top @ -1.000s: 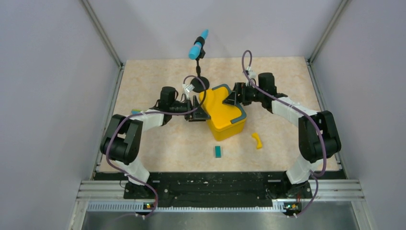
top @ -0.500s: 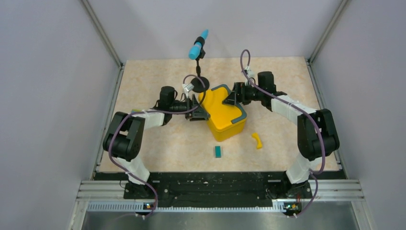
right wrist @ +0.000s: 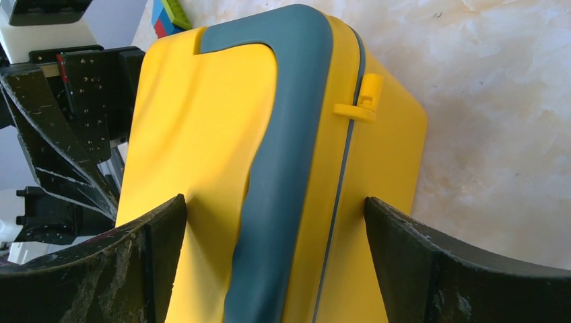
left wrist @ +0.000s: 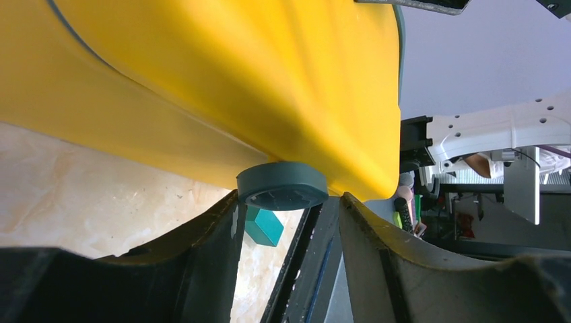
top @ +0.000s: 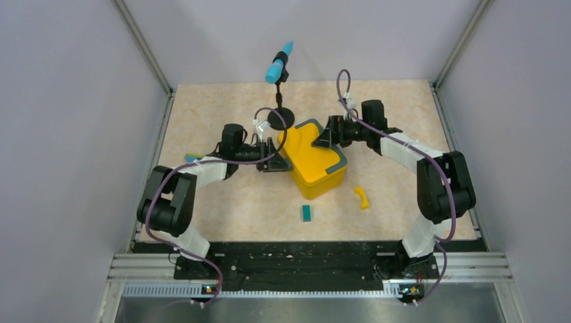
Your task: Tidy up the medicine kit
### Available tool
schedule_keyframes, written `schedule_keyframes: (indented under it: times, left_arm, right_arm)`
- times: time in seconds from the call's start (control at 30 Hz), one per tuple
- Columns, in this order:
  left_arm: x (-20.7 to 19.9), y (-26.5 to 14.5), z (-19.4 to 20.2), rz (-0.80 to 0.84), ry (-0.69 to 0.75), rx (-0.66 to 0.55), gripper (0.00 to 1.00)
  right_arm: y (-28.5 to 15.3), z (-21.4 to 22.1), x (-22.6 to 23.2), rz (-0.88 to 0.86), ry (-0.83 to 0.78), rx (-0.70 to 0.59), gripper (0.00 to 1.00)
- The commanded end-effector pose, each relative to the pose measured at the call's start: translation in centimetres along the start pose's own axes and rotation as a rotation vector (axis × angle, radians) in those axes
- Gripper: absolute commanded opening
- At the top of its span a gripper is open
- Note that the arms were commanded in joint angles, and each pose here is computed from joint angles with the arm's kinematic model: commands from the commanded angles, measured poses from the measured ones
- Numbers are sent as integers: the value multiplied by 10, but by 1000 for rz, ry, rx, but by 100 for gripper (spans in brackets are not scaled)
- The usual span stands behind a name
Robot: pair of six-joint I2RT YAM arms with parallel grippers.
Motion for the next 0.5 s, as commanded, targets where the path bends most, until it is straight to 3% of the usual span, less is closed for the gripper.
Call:
schedule_keyframes:
  times: [0.0,0.47]
  left_arm:
    - [-10,-8,-7,-8,70,-33,58]
    - [31,4,-3,-145,-5,-1,57]
  right_arm:
    - [6,78,-58,237,99,223,94]
    - [7,78,-60,242,108,217,94]
Point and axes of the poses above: each gripper's point midway between its finger pads, its own y axis out along the fingers, its own x axis along the line the jaws close on, z = x × y, the point moved 4 cm from there along -y, back along the fingers, and after that the axes turned 10 degrees about y, right-handed, at the moved point
